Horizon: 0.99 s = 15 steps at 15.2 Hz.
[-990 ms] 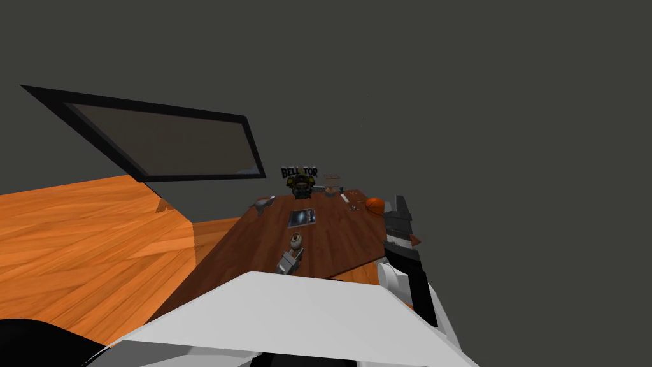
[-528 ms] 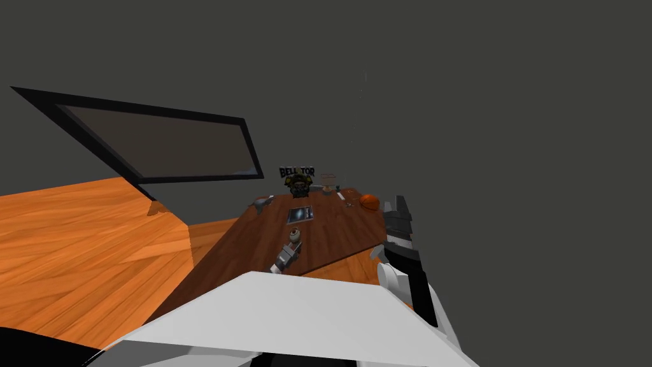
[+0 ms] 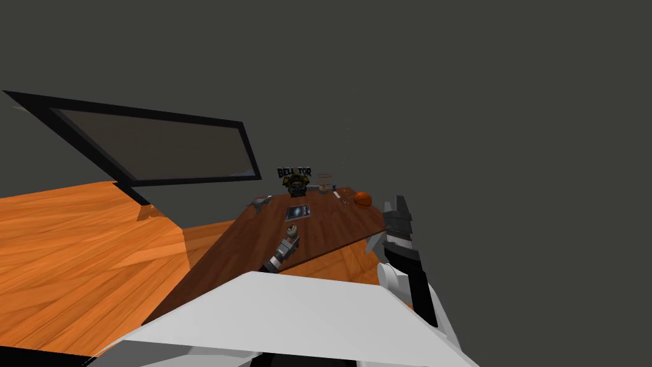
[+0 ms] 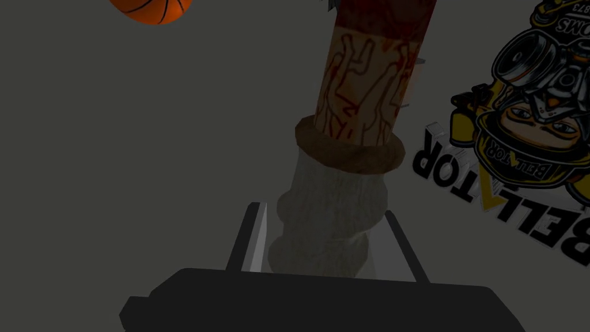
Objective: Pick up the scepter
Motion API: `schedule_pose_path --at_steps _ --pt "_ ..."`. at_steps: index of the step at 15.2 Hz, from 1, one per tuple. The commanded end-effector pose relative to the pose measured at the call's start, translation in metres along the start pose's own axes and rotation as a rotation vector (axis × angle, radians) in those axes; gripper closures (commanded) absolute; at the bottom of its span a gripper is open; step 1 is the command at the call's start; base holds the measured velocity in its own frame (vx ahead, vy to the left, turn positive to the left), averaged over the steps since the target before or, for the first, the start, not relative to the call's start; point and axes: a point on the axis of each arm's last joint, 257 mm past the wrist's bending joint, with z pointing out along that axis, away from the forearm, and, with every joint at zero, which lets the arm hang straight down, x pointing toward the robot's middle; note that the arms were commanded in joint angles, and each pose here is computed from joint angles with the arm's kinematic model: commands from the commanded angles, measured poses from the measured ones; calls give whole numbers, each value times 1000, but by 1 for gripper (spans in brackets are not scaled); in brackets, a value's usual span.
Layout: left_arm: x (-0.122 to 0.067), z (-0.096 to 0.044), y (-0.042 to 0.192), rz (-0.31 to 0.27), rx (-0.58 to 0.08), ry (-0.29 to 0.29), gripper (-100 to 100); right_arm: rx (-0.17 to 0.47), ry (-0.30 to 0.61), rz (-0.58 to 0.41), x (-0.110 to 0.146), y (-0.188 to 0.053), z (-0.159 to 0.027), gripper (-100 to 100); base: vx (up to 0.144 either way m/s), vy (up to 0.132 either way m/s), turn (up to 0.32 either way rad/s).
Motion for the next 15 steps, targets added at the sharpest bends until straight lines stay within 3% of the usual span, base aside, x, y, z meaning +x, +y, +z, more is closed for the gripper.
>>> schedule_pose_path --at_steps 1,3,4,5,7,8,10,11,15 --pt "-3 6 22 12 -14 6 100 0 0 0 0 0 0 0 -107 -51 -73" --pt "0 8 26 0 -25 8 100 0 0 0 0 0 0 0 -96 -39 -56" --pt "-8 14 44 20 -33 3 100 0 0 0 0 0 0 0 -96 -58 -77" --pt "-13 19 47 14 -39 -10 100 0 0 0 0 0 0 0 -114 -56 -76" --pt "-5 16 49 7 -46 8 100 0 0 0 0 0 0 0 -60 -25 -20" --pt "-15 24 70 26 -61 0 100 0 0 0 0 0 0 0 -70 -45 -67" --pt "-11 24 73 18 -71 7 100 0 0 0 0 0 0 0 -84 -43 -55" --pt "-23 32 94 41 -85 -2 100 0 0 0 0 0 0 0 -106 -56 -83" --pt "-23 33 95 31 -93 -2 100 0 0 0 0 0 0 0 -68 -30 -27"
